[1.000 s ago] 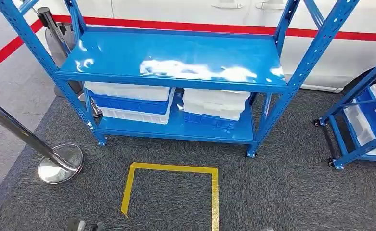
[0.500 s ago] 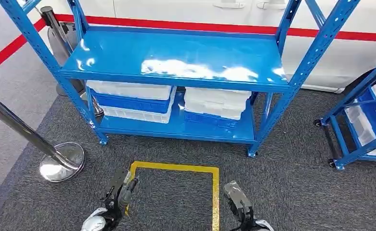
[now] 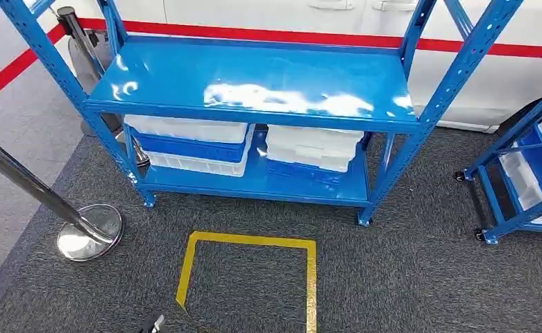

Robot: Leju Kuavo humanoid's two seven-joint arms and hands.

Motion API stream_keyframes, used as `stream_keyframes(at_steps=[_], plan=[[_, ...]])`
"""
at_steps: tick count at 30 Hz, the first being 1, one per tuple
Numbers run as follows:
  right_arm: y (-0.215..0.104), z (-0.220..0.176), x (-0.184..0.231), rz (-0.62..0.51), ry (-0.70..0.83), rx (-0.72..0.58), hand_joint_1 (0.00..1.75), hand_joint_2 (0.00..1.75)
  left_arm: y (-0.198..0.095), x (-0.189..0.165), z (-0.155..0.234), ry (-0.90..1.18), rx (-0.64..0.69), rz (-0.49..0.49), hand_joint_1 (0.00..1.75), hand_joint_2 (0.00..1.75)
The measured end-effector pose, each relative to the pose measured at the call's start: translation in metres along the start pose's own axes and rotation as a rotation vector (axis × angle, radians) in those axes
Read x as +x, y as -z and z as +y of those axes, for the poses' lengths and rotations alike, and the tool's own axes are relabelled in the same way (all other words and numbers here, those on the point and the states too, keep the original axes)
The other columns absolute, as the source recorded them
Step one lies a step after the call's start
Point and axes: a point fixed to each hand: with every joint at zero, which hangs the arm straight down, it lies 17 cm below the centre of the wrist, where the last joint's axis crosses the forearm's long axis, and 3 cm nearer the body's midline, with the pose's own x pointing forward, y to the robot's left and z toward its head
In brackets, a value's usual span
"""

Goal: Take the parts from the cabinet and place them on the table.

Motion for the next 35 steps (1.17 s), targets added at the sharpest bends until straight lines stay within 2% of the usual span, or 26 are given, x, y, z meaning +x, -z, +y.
stream_keyframes(at_steps=[2, 3, 6, 8, 9, 11, 13, 14, 16, 22, 27, 28, 29, 30, 35], plan=[[0.001, -0.010, -0.022, 0.047, 0.126, 0.032, 0.00, 0.00, 0.003, -0.014, 0.003, -0.027, -0.009, 0.036, 0.00, 0.00], [0.001, -0.016, -0.031, 0.059, 0.175, 0.038, 0.00, 0.00, 0.004, -0.020, 0.002, -0.048, -0.026, 0.052, 0.00, 1.75], [0.002, -0.031, -0.055, 0.111, 0.237, 0.003, 0.00, 0.00, 0.006, -0.034, 0.004, -0.080, -0.035, 0.093, 0.00, 1.75], [0.002, -0.033, -0.060, 0.102, 0.241, 0.003, 0.00, 0.00, 0.008, -0.035, 0.010, -0.091, -0.012, 0.090, 0.00, 1.75], [0.002, -0.031, -0.055, 0.058, 0.237, 0.018, 0.00, 1.75, 0.008, -0.031, 0.016, -0.085, -0.005, 0.063, 0.00, 1.75], [-0.002, -0.018, -0.025, -0.124, 0.233, 0.083, 0.00, 1.75, 0.010, -0.016, 0.025, -0.025, -0.014, -0.075, 0.00, 1.75], [-0.012, -0.006, 0.006, -0.305, 0.229, 0.137, 0.00, 1.75, 0.005, 0.015, 0.031, 0.060, -0.028, -0.314, 0.00, 1.75], [-0.017, -0.002, 0.017, -0.367, 0.219, 0.152, 0.00, 1.75, 0.000, 0.028, 0.040, 0.105, -0.018, -0.410, 0.00, 1.75], [-0.024, 0.010, 0.033, -0.444, 0.192, 0.182, 0.00, 1.75, -0.006, 0.037, 0.046, 0.193, -0.011, -0.512, 0.00, 1.75], [-0.020, 0.022, 0.034, -0.412, 0.114, 0.173, 0.00, 1.75, -0.002, 0.025, 0.044, 0.247, -0.016, -0.492, 0.00, 1.75], [-0.016, 0.027, 0.034, -0.377, 0.063, 0.148, 0.00, 1.75, -0.005, 0.033, 0.028, 0.232, -0.027, -0.493, 0.00, 1.75], [-0.015, 0.028, 0.034, -0.367, 0.055, 0.142, 0.00, 1.75, -0.005, 0.034, 0.027, 0.226, -0.029, -0.494, 0.00, 0.00], [-0.014, 0.029, 0.033, -0.360, 0.046, 0.138, 0.00, 1.75, -0.006, 0.036, 0.025, 0.217, -0.029, -0.495, 0.00, 0.00], [-0.014, 0.029, 0.033, -0.353, 0.037, 0.130, 0.00, 0.00, -0.007, 0.039, 0.022, 0.205, -0.033, -0.497, 0.00, 0.00], [-0.011, 0.030, 0.034, -0.320, 0.001, 0.094, 0.00, 0.00, -0.011, 0.049, 0.013, 0.163, -0.036, -0.505, 0.00, 0.00]])
